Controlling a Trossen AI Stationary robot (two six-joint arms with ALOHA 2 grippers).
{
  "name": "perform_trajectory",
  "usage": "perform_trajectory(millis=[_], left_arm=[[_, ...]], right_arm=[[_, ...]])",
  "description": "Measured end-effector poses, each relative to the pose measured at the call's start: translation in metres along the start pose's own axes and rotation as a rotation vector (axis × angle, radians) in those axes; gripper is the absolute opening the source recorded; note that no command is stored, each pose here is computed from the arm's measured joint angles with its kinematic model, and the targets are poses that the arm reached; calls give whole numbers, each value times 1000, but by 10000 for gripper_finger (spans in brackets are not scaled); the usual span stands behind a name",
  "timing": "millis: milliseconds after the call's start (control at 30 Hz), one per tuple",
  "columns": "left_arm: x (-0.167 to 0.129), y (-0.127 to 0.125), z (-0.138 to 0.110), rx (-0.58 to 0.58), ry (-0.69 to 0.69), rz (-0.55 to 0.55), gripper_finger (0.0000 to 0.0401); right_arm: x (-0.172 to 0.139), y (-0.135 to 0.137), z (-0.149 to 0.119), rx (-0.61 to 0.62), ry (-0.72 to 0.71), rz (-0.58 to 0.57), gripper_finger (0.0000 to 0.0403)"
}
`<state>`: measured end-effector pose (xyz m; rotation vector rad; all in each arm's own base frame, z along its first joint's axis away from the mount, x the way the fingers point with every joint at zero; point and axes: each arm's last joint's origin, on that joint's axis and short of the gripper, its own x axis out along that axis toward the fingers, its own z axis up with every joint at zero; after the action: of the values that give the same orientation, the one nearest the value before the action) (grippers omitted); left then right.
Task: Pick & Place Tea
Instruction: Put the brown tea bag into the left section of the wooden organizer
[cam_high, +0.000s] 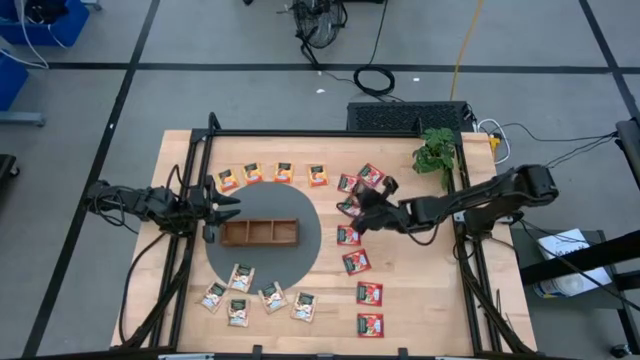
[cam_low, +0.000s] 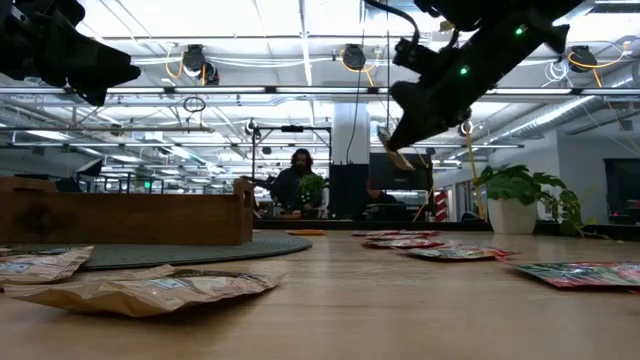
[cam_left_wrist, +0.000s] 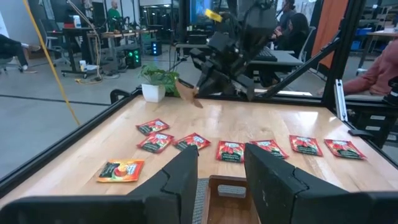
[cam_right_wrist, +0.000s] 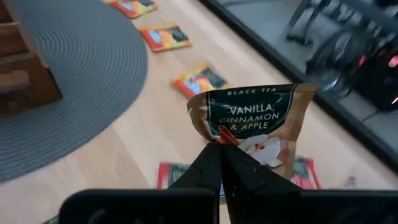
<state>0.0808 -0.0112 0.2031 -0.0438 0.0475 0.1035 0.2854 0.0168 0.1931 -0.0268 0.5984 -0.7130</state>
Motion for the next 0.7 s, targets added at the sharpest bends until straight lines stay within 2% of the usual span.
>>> perform_trajectory(millis=[400, 567, 700], left_arm=[[-1, 0, 15, -57, -152, -9, 134], [-2, 3, 19, -75, -186, 93, 134], [-2, 3, 19, -85, -194, 129, 134]], right_arm=[[26, 28, 15, -91, -301, -173, 0], [33, 32, 19, -109, -374, -204, 0], [39, 31, 21, -118, -400, -227, 0]])
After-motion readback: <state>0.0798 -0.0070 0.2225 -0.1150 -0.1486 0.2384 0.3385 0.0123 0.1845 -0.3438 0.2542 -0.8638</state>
